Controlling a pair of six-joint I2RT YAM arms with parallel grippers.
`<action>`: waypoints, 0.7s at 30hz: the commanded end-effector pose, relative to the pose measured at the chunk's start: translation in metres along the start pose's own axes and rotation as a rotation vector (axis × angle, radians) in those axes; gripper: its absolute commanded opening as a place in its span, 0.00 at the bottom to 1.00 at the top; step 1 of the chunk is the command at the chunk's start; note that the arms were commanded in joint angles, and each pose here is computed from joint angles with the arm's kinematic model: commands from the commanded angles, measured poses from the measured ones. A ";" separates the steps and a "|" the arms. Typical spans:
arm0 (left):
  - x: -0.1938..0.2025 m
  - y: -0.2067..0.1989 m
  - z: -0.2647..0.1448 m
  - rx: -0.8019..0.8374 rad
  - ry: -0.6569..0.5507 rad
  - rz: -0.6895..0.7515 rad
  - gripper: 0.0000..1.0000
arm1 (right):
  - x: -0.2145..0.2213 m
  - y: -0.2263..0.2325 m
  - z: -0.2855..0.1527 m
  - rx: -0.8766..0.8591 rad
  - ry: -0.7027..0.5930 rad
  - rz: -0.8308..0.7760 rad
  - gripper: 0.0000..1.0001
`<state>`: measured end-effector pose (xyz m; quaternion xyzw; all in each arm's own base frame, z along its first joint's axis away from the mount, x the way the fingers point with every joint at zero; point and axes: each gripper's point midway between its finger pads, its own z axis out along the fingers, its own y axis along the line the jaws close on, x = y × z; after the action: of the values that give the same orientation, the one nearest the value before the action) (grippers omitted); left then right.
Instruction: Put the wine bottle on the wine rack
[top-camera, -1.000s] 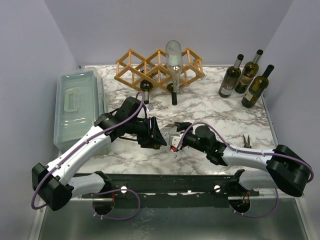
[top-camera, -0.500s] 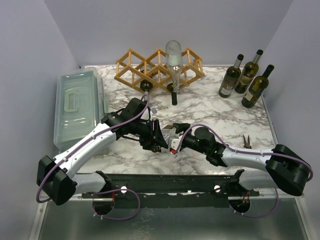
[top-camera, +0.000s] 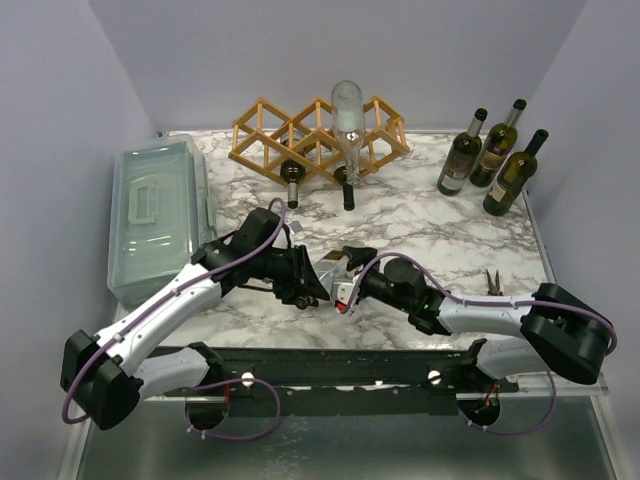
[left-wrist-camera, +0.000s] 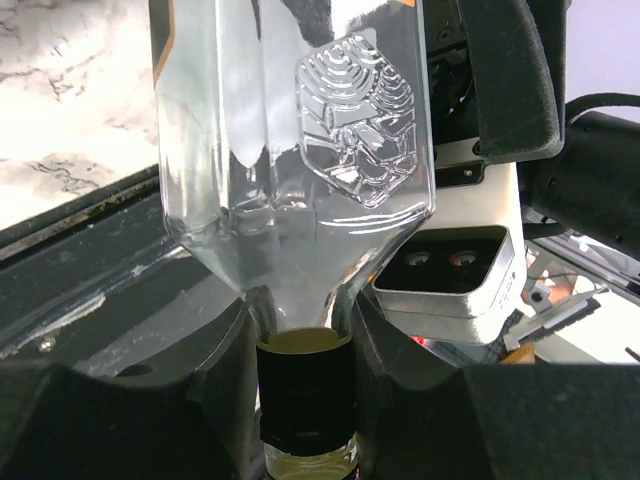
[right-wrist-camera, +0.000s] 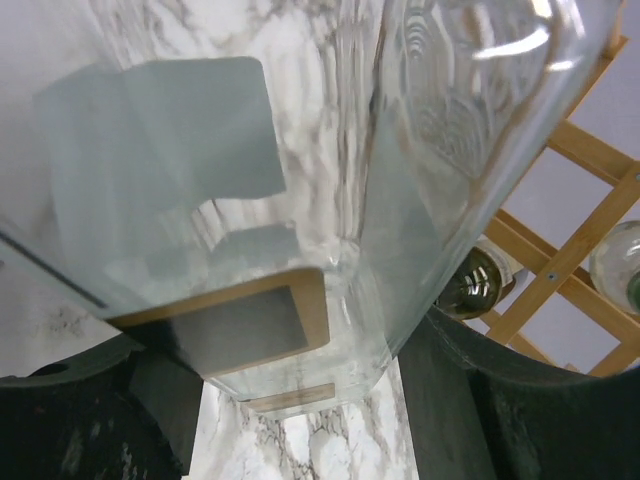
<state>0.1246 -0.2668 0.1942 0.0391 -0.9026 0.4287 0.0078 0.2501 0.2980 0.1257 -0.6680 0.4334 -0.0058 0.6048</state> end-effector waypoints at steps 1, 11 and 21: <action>-0.015 -0.024 -0.018 0.134 -0.186 0.170 0.00 | -0.043 -0.058 -0.002 0.238 -0.172 0.045 0.47; -0.009 -0.012 -0.036 0.135 -0.299 0.252 0.00 | -0.058 -0.045 -0.003 0.142 -0.231 0.077 1.00; -0.010 0.005 -0.054 0.083 -0.415 0.288 0.00 | -0.058 -0.011 -0.022 -0.023 -0.209 0.122 1.00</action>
<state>0.1243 -0.2267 0.2133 0.0107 -0.8771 0.4439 -0.1832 0.2203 0.3114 0.1669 -0.6448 0.4095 0.0759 0.6409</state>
